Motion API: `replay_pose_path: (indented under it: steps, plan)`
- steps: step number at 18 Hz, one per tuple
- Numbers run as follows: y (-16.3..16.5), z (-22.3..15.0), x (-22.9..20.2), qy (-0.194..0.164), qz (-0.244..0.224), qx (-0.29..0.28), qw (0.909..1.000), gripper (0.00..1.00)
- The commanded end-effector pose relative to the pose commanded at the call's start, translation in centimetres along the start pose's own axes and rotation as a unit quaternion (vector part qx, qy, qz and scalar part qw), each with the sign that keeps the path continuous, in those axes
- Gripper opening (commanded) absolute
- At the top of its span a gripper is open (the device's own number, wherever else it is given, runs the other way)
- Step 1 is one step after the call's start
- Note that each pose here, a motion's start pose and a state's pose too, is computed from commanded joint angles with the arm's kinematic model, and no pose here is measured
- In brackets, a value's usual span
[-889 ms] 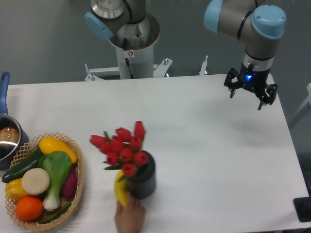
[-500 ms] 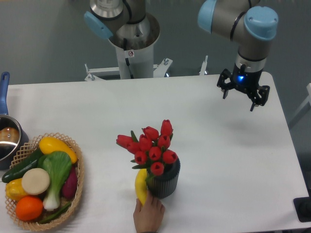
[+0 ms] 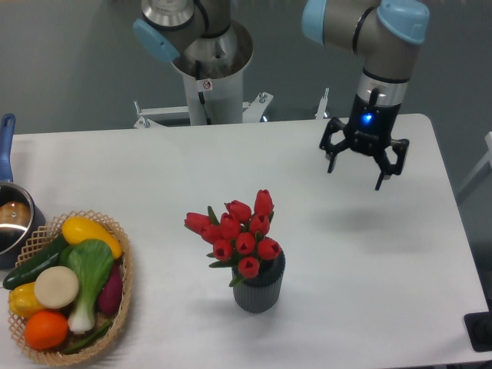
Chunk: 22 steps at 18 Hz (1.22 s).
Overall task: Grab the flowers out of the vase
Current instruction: 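Move the open gripper down to the red tulip stems above the vase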
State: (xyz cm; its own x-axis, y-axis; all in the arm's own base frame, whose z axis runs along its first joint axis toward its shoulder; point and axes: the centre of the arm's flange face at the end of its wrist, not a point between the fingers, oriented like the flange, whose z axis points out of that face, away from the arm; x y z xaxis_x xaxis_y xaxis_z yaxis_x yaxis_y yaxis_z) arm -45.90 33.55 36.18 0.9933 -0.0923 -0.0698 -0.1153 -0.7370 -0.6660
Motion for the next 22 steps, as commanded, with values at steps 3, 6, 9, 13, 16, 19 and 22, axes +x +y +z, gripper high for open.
replay_pose_path:
  steps: [3,6,9,13,16,19,22]
  plan:
    - [-1.1,0.9,0.4,0.013,0.008,0.029,0.9995,1.0]
    - [-3.8,3.0,1.4,0.02,0.048,0.043,0.9977,1.0]
    - [-4.5,6.1,1.8,0.055,0.05,0.087,0.9934,1.0]
    - [-5.3,7.0,2.3,0.072,0.053,0.113,0.9896,1.0]
    - [-6.2,7.8,3.3,0.083,0.06,0.114,0.9882,1.0]
    - [-6.3,9.1,3.8,0.095,0.059,0.114,0.9873,1.0]
    - [-6.1,9.9,3.9,0.102,0.056,0.11,0.9871,0.77]
